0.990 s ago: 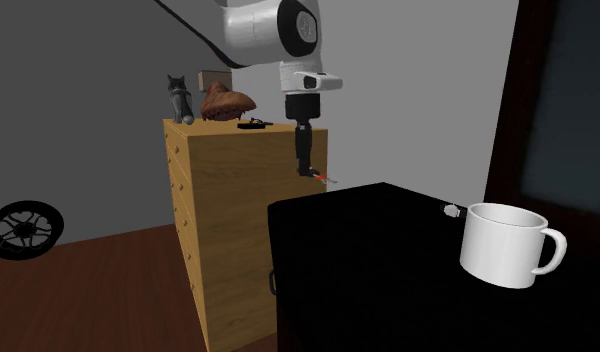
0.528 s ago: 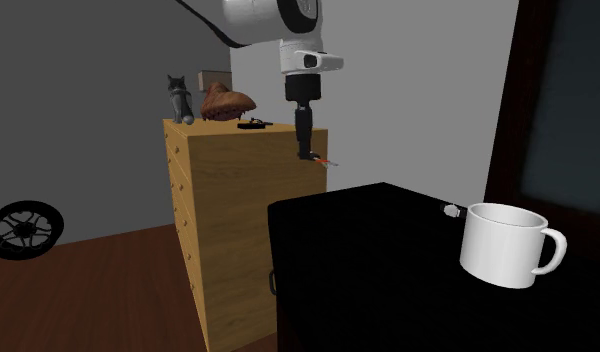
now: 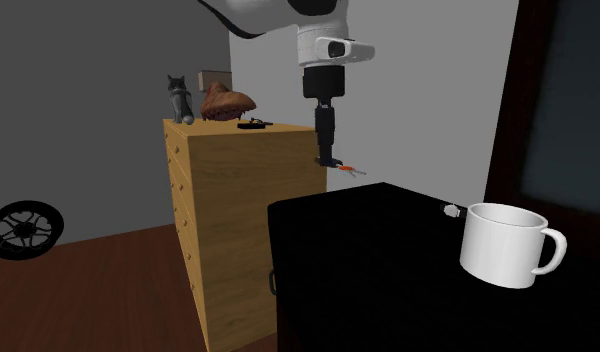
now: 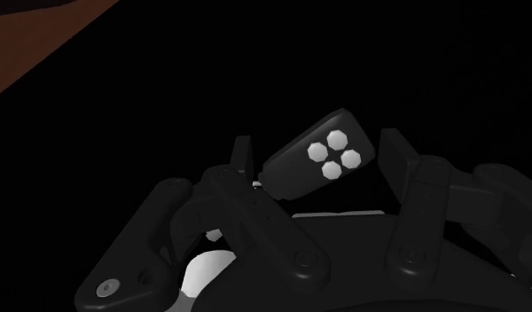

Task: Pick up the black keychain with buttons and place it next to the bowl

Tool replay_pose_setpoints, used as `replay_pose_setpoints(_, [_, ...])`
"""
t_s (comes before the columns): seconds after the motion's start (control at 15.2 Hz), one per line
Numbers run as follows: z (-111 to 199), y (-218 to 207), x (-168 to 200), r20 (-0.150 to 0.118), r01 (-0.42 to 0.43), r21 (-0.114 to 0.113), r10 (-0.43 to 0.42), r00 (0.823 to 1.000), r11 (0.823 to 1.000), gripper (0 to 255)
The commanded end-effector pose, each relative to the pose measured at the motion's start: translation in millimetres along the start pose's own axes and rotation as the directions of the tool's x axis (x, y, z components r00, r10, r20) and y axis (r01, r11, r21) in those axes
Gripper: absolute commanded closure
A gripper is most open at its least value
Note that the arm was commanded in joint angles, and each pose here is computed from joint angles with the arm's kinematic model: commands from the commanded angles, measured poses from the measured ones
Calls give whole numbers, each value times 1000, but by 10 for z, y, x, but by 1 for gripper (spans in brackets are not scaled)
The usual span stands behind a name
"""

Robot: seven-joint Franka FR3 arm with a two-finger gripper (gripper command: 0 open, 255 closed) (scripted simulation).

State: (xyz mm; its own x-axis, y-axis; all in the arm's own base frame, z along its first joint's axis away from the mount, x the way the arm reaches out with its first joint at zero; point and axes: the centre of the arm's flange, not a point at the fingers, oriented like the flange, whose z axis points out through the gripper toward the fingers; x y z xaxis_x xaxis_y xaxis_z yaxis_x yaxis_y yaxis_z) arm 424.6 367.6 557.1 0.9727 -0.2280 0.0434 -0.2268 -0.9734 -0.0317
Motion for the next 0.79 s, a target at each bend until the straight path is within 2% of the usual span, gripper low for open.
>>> replay_pose_setpoints(0.0, [-14,246,104,0,1,1,-1,1000,1000,255])
replay_pose_setpoints(0.73, [-28,1550,744,0,1,1,-1,1000,1000,255])
